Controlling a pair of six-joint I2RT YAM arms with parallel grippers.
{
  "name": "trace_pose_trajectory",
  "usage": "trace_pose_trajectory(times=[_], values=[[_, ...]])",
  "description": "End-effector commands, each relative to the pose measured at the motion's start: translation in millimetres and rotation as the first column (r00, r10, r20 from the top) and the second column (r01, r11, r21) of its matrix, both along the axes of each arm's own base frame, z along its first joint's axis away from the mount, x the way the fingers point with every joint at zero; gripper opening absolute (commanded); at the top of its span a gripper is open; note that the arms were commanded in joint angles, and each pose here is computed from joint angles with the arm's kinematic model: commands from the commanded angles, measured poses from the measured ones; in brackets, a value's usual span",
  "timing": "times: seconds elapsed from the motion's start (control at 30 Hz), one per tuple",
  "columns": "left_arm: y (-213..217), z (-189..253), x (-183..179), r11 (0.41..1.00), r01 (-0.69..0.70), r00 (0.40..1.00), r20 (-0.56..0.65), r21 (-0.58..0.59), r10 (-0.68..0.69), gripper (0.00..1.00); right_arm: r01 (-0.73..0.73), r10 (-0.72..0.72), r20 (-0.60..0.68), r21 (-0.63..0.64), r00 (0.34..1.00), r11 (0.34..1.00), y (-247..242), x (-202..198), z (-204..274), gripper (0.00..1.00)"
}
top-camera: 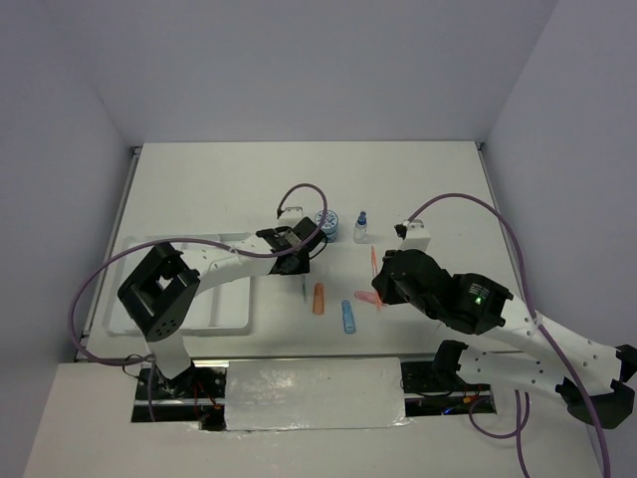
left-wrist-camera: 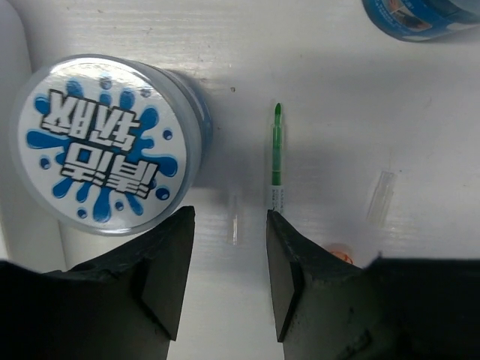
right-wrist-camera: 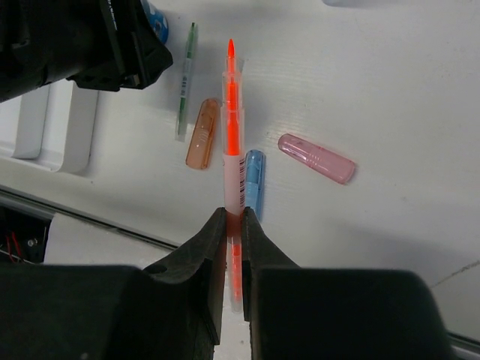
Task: Sort the stationery into containers
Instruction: Close the pen cap on the pen.
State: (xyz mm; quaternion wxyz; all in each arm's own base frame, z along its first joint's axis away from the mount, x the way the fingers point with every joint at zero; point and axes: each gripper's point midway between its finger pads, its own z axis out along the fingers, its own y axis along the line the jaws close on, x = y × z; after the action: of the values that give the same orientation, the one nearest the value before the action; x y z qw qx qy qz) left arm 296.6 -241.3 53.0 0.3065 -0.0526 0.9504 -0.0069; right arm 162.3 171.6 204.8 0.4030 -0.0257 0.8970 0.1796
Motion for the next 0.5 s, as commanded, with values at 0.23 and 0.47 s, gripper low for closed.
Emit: trace_pose_trajectory(times=[0.23, 0.47], values=[[-8.2, -25.6, -6.5, 0.999, 0.017, 0.999, -0.045, -0.036, -0.019, 0.5, -0.021, 0.02, 0.023, 0.022, 1.0, 1.0, 7.4, 1.9, 1.0, 0.0], [-5.6, -36.8, -10.7, 1.0, 0.016, 0.998, -0.064, -0.019, -0.017, 0.45, -0.031, 0.031, 0.019, 0.024, 0.999, 0.999, 10.0, 1.3, 0.3, 0.0]])
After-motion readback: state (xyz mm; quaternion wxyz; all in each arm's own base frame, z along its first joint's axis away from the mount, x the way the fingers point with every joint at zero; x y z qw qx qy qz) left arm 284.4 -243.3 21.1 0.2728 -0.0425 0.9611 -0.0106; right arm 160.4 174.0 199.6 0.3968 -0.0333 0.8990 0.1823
